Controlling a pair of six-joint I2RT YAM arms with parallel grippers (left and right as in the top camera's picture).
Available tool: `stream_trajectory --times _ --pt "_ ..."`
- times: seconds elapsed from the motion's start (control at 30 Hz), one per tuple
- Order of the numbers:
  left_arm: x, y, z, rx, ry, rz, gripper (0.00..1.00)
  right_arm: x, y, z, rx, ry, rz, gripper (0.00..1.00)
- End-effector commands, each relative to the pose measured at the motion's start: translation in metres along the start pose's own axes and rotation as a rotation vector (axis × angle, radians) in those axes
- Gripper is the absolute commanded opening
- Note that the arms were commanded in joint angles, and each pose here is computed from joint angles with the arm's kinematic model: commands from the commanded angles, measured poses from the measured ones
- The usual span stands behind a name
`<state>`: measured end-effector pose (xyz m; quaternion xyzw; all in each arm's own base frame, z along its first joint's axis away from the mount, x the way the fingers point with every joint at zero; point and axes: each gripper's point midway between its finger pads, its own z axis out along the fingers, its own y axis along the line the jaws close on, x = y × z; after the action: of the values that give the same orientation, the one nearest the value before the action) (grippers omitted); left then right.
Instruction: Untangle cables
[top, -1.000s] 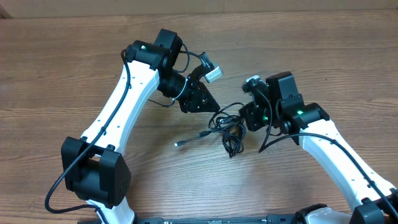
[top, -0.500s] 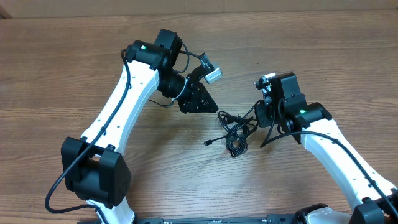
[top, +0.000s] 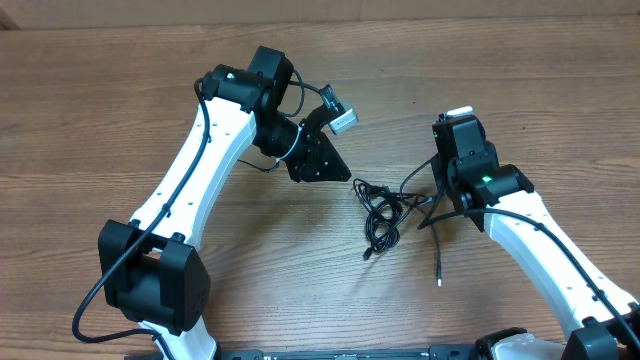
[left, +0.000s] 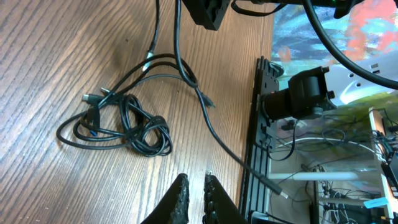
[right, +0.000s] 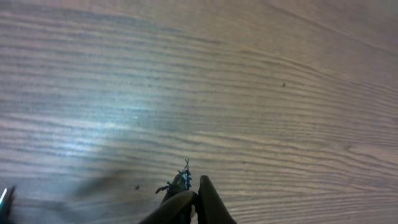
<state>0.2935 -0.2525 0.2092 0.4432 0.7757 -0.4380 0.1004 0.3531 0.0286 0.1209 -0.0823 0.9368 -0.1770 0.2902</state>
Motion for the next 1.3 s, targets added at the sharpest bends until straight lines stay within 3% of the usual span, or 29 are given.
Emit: stream_trajectory --times 0.0,0.1,0.13,0.17,0.2,0.27,0.37,0.4,0.43,0.77,1.03,1.27 --pt "-0.007 0.000 -0.003 -0.009 -0.011 0.014 0.12 -0.020 -0.005 -0.005 0.007 -0.058 0.036 0.04" --pt "-0.004 0.003 -0.003 -0.024 0.002 0.012 0.12 -0.030 -0.007 -0.006 0.017 -0.101 0.058 0.08" --pt "-0.003 0.004 -0.003 -0.032 0.009 0.011 0.12 -0.035 -0.009 -0.006 0.026 -0.117 0.067 0.18" --pt "-0.002 0.005 -0.003 -0.039 0.017 0.008 0.13 -0.039 -0.009 -0.007 0.026 -0.133 0.075 0.46" --pt "0.000 0.006 -0.003 -0.042 0.022 0.005 0.13 -0.042 -0.010 -0.007 0.026 -0.145 0.081 0.58" --pt "0.000 0.005 -0.003 -0.042 0.025 0.002 0.18 -0.047 -0.009 -0.008 0.022 -0.165 0.091 1.00" --pt "0.000 0.006 -0.003 -0.045 0.025 0.005 0.35 -0.047 -0.003 -0.008 -0.013 -0.167 0.088 1.00" --pt "-0.001 0.006 -0.003 -0.047 0.023 0.009 0.84 -0.046 0.005 -0.008 -0.058 -0.161 0.080 1.00" --pt "-0.001 0.007 -0.003 -0.050 0.023 0.011 1.00 -0.045 0.009 -0.008 -0.086 -0.157 0.076 1.00" --pt "0.019 0.036 -0.008 -0.216 0.140 0.010 1.00 -0.045 0.085 -0.041 -0.573 -0.172 0.035 1.00" --pt "0.024 0.056 -0.014 -0.324 0.189 0.030 1.00 -0.059 0.106 -0.089 -0.810 -0.272 0.019 1.00" --pt "0.017 0.063 -0.016 -0.357 0.170 0.061 1.00 -0.035 0.124 -0.105 -0.953 -0.180 0.001 1.00"
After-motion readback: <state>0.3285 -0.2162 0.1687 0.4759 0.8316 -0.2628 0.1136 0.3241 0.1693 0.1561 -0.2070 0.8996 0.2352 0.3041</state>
